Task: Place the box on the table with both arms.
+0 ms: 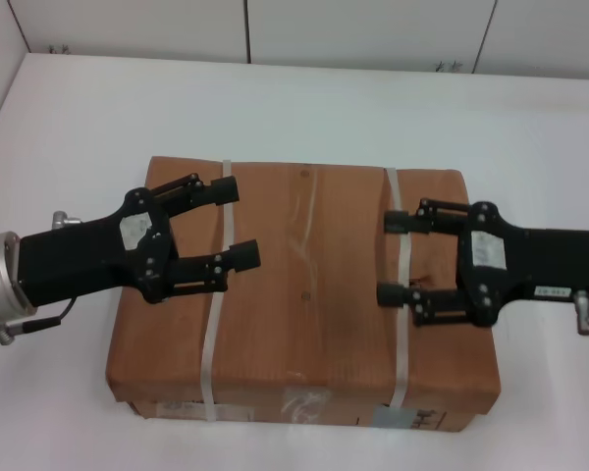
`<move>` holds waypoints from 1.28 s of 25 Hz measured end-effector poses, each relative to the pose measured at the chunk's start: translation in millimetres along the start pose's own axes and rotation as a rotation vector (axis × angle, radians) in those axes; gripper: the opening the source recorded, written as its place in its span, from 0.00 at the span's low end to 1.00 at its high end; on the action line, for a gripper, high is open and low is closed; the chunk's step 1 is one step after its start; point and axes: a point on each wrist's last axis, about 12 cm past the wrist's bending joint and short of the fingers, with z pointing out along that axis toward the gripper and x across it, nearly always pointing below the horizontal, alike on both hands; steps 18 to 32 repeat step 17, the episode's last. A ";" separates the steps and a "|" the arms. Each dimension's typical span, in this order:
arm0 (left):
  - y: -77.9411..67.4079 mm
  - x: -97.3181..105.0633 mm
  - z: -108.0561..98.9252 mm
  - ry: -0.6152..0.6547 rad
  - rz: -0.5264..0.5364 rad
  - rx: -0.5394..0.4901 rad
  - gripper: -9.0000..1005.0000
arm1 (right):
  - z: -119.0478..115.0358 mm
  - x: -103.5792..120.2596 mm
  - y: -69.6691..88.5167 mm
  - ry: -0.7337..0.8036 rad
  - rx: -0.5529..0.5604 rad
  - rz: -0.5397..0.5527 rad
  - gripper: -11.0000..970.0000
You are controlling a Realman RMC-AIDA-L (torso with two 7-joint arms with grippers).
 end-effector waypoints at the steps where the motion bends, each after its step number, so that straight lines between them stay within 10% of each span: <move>1: 0.0 -0.1 0.0 0.002 -0.002 0.002 0.88 | 0.2 -1.1 1.2 -0.002 -0.017 0.000 0.86; 32: -2.5 1.6 5.3 0.001 -0.010 0.024 0.88 | 0.3 -3.7 2.1 -0.003 -0.041 0.011 0.86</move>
